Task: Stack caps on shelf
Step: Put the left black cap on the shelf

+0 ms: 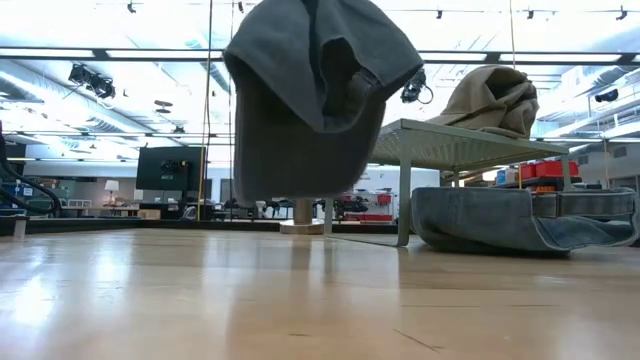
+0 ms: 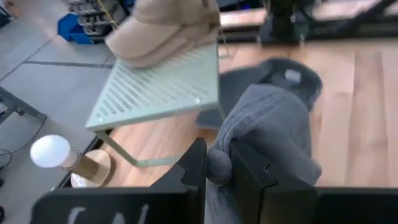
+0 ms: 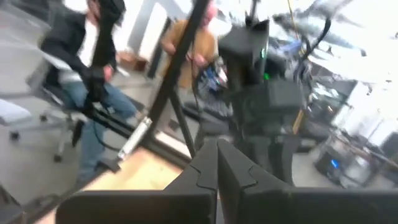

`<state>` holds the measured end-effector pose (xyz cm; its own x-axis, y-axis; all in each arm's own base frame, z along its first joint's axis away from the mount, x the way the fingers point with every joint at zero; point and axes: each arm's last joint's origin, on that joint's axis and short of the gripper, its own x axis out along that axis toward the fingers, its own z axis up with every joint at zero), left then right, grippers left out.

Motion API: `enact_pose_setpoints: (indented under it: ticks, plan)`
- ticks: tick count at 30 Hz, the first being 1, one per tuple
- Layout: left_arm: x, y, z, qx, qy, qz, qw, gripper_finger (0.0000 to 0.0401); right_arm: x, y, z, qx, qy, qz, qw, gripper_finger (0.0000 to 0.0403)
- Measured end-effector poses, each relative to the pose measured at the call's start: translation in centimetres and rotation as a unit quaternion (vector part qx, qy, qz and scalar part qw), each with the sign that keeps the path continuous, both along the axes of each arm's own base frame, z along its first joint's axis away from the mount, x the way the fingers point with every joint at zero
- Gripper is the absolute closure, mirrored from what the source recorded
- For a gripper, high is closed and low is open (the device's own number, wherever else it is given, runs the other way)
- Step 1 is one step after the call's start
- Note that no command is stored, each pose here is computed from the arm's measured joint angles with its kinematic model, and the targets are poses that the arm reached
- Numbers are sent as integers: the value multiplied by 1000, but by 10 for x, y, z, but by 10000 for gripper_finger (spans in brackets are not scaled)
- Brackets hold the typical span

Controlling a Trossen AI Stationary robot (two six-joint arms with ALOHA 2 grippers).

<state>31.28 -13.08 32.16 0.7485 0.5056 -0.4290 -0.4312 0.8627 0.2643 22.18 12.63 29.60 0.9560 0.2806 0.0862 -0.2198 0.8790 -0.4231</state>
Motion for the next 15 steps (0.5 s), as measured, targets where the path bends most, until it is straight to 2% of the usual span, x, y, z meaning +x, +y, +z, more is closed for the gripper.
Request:
enact_pose_setpoints:
  ticks: [7, 12, 15]
  plan:
    - [0, 7, 16, 18, -41, 15, 999, 351, 29, 17, -1, -34, 61, -12, 997, 399]
    - [4, 8, 24, 14, -75, 10, 997, 351, 48, 25, -1, -49, 101, -68, 991, 399]
    - [7, 6, 29, 4, -95, -6, 995, 347, 57, 27, -5, -58, 114, -123, 984, 399]
